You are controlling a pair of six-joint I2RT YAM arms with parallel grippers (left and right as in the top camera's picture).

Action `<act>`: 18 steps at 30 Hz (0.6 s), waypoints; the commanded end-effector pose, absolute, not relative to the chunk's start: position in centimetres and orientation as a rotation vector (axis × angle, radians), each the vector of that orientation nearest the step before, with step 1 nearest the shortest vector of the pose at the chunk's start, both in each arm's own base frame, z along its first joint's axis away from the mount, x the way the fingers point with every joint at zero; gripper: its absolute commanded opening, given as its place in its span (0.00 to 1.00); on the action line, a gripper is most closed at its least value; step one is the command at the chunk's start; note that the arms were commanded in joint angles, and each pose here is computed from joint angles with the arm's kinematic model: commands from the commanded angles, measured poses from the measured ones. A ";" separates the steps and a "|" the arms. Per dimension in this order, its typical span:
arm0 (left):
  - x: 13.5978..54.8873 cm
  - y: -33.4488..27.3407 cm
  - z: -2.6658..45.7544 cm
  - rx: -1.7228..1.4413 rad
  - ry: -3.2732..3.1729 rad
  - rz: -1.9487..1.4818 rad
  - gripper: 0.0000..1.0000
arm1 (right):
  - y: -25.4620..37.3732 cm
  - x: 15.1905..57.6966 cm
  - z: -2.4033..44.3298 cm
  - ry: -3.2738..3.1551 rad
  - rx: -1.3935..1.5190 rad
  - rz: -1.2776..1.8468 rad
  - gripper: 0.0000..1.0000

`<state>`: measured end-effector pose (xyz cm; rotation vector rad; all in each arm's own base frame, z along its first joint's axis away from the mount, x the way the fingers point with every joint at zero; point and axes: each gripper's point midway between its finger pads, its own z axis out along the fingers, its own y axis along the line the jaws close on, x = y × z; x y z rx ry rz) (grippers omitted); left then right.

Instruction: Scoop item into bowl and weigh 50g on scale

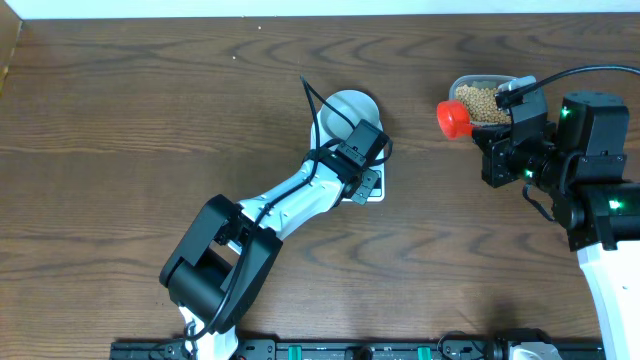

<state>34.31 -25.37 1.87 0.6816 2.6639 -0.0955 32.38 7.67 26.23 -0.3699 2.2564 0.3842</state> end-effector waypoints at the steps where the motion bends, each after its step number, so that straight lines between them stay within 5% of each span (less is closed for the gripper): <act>1: 34.4 -24.5 0.8 0.678 2.681 -0.038 0.07 | 7.6 32.5 27.2 2.236 -0.358 0.391 0.01; 18: 33.1 -25.0 0.2 0.704 2.722 -0.119 0.07 | 7.6 32.5 27.2 2.236 -0.361 0.390 0.01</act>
